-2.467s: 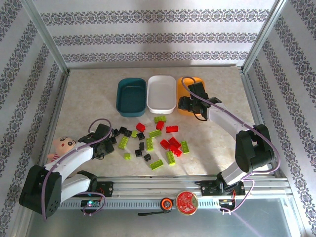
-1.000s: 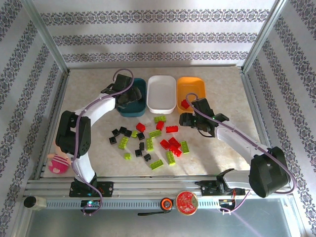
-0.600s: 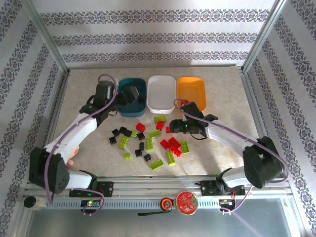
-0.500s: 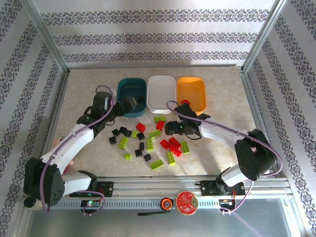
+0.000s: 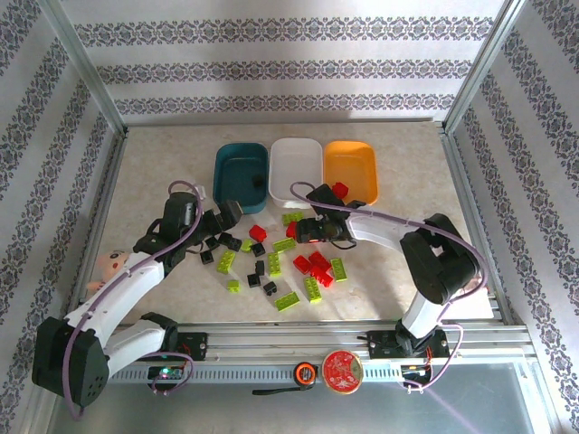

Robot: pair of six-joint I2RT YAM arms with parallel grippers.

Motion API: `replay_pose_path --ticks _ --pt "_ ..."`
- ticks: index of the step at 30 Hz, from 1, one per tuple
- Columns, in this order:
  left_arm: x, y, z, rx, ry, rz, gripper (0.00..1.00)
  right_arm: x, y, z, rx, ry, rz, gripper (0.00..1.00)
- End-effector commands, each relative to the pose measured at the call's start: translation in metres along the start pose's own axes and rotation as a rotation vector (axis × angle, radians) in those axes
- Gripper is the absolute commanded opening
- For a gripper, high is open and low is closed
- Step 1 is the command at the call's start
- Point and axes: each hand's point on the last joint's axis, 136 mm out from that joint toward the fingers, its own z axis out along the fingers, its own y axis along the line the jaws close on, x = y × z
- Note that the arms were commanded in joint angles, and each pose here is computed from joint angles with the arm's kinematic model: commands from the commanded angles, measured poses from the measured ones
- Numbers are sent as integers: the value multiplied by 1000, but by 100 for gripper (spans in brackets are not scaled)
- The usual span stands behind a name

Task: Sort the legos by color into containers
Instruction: Pick up the lego from the center of the table, then place the lego in the container.

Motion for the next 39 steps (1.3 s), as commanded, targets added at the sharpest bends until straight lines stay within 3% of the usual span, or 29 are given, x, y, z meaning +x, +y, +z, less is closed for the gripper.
replay_pose_path --ticks 1,15,19,24,28,33,39 --pt "1 3 1 -10 -5 2 100 -10 11 3 -11 -16 -45 86" --pt "-2 7 -2 -33 -26 11 99 3 6 6 -25 24 -48 67" --pt "-1 8 -2 -37 -24 10 99 -1 2 -7 -50 -4 -18 58" --pt "-1 9 -2 -44 -27 12 99 -13 1 -35 -97 -61 13 54" --pt "-1 9 -1 -39 -32 11 99 -40 -4 -70 -111 -161 41 54" --pt "-1 12 -2 -51 -33 7 99 -94 -43 -105 -39 -309 131 53" --pt "2 17 -4 -71 -27 -2 100 -149 -95 -92 105 -358 220 53"
